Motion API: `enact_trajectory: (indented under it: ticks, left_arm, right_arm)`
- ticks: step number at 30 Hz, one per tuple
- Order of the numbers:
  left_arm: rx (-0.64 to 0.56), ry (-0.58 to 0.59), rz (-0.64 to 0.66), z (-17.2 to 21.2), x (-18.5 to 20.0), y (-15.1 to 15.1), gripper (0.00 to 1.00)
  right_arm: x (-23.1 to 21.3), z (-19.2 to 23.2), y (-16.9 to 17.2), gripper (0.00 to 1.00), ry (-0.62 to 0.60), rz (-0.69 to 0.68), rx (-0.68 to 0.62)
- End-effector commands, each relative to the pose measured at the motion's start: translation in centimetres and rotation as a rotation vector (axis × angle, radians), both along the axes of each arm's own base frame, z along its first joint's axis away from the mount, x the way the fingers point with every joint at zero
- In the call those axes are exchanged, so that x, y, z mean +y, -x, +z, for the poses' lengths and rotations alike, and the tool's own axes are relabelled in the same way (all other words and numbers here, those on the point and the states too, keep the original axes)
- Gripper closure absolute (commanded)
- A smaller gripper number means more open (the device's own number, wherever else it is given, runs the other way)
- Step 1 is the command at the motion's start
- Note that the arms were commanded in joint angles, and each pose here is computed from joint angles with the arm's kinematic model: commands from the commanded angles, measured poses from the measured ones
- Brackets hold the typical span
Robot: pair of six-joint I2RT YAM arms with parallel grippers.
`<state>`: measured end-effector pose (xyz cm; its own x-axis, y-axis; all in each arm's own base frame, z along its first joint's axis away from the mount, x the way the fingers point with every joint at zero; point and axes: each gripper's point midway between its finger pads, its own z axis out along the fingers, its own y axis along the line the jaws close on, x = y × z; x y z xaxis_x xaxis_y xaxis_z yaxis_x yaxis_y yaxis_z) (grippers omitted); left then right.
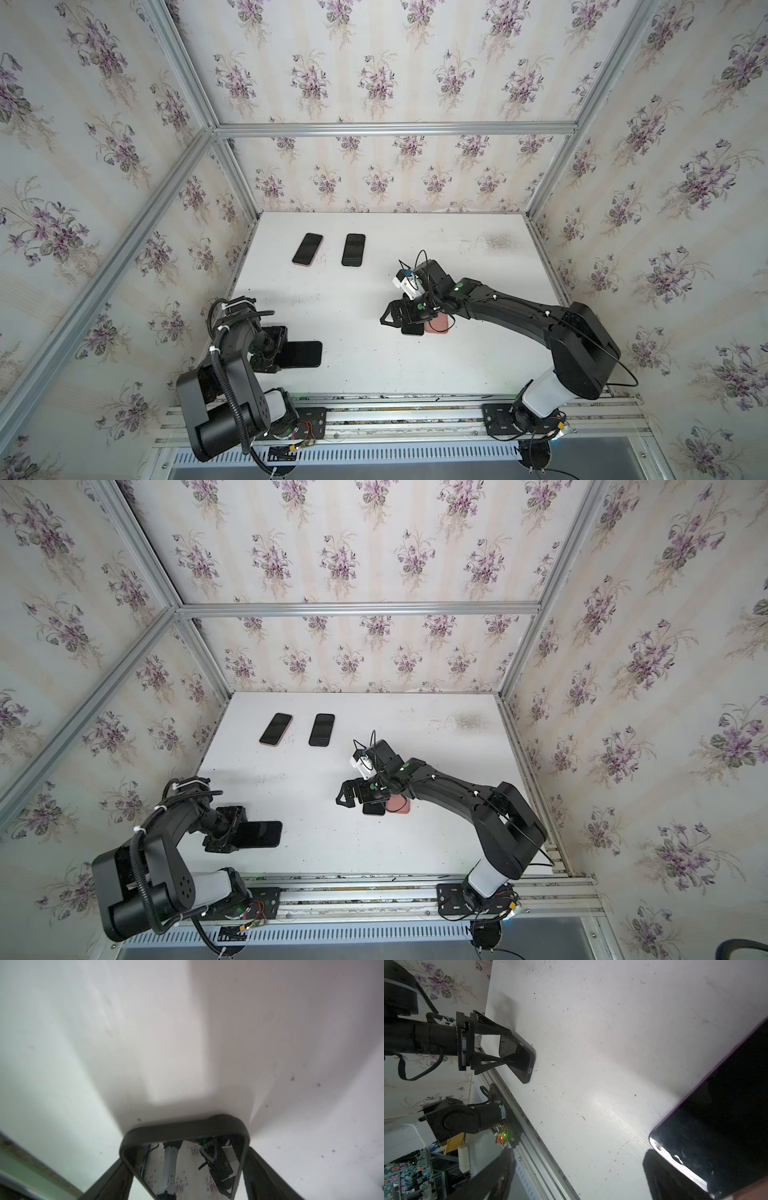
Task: Take the phone out of the phone case
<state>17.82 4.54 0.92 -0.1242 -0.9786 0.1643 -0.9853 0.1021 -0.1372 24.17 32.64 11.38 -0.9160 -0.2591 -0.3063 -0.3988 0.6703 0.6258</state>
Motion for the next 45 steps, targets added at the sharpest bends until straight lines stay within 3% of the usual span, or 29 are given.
enact_trajectory:
  ticks: [1, 13, 28, 45]
  left_arm:
    - [-0.261, 0.041, -0.064, 0.8, -0.8, -5.4, 0.21]
    - [-0.309, 0.061, -0.158, 2.0, -3.4, -6.4, 0.21]
    - [-0.395, 0.078, -0.364, 5.1, -8.2, -9.8, 0.21]
    - [-0.464, 0.110, -0.636, 7.0, -13.0, -12.9, 0.24]
  right_arm:
    - [1.0, 0.9, -0.5, 0.01, -0.043, 0.010, -0.012]
    - [2.3, 0.4, -0.7, 0.01, -0.081, 0.047, 0.021]
    - [6.7, 0.6, 0.3, 0.02, -0.241, 0.200, -0.010]
    - [8.7, -4.1, -1.5, 0.08, -0.187, 0.267, -0.049]
